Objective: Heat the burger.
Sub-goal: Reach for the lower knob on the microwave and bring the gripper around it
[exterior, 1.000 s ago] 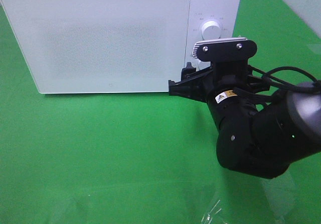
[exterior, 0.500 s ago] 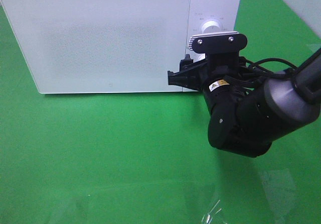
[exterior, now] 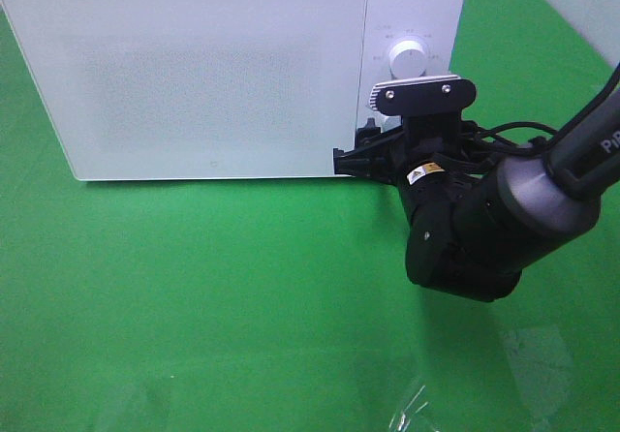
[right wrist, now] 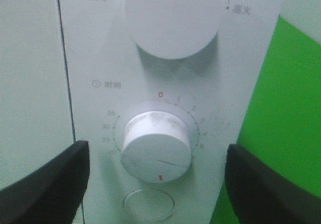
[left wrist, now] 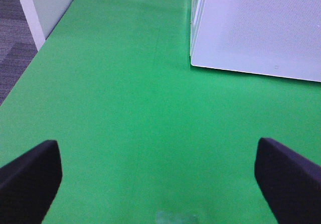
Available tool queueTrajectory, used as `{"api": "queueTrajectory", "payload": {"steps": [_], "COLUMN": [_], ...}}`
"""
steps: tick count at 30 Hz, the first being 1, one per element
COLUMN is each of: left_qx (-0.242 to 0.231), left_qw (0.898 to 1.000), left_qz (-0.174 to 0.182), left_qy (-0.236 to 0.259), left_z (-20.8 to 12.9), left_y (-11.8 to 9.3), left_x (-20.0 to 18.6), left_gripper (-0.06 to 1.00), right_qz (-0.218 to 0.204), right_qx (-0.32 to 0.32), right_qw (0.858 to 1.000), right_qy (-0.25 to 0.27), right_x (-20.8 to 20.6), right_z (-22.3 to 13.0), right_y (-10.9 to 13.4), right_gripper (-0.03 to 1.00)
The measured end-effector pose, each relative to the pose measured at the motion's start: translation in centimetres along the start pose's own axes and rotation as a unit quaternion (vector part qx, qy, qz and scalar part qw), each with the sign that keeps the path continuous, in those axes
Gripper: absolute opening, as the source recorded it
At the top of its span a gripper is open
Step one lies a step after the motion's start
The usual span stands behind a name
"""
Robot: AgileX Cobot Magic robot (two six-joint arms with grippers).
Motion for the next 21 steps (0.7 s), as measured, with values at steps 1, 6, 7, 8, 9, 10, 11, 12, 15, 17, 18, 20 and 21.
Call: {"api": "queueTrajectory", "payload": {"steps": [1,6,7,8,9,10,11,12,15,17,18,20,21], "left_qx": [0.0,0.0,0.0,0.0,0.0,0.0,0.0,0.0,0.0,0.0,0.0,0.0,0.0], "left_qw": [1.0,1.0,1.0,1.0,1.0,1.0,1.0,1.0,1.0,1.0,1.0,1.0,1.0], "left_qz": [0.0,0.0,0.0,0.0,0.0,0.0,0.0,0.0,0.0,0.0,0.0,0.0,0.0], "left_qy": [0.0,0.0,0.0,0.0,0.0,0.0,0.0,0.0,0.0,0.0,0.0,0.0,0.0], "left_z": [0.0,0.0,0.0,0.0,0.0,0.0,0.0,0.0,0.0,0.0,0.0,0.0,0.0], "left_y": [0.0,0.0,0.0,0.0,0.0,0.0,0.0,0.0,0.0,0.0,0.0,0.0,0.0], "left_x": [0.0,0.0,0.0,0.0,0.0,0.0,0.0,0.0,0.0,0.0,0.0,0.0,0.0], "left_gripper": [0.96,0.96,0.96,0.96,0.96,0.96,0.96,0.96,0.96,0.96,0.96,0.96,0.96], "right_qz": [0.001,0.005,0.005,0.002,-0.003,-0.003,-0.004,-0.004,-0.001,0.002,0.004,0.004,0.004], "right_qx": [0.002,0.006,0.006,0.006,0.008,0.008,0.009,0.009,0.014,0.013,0.013,0.01,0.01], "right_qw": [1.0,1.0,1.0,1.0,1.0,1.0,1.0,1.0,1.0,1.0,1.0,1.0,1.0], "right_qy": [-0.001,-0.005,-0.005,-0.006,-0.007,-0.007,-0.008,-0.008,-0.013,-0.012,-0.01,-0.005,-0.005], "right_x": [0.1,0.6,0.6,0.8,1.0,1.0,1.1,1.1,1.5,1.6,1.7,1.8,1.8], "right_z": [0.0,0.3,0.3,0.4,0.5,0.5,0.5,0.5,0.9,0.9,0.8,0.3,0.3], "right_y": [0.1,0.5,0.5,0.1,-0.2,-0.2,-0.2,-0.2,0.0,0.1,0.3,0.3,0.3], "right_gripper": [0.73,0.73,0.73,0.73,0.73,0.73,0.73,0.73,0.73,0.73,0.73,0.73,0.73]}}
Point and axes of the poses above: a point on each arm's last joint axis where the gripper is mounted, x pointing out along that axis toward the gripper, y along the wrist's bending axis when the last joint is at zero, z = x × y, the point moved 4 cm from there along x, pointing out along that axis toward the gripper, and after that the axes turned 9 degrees about x, right-handed, at the moved point
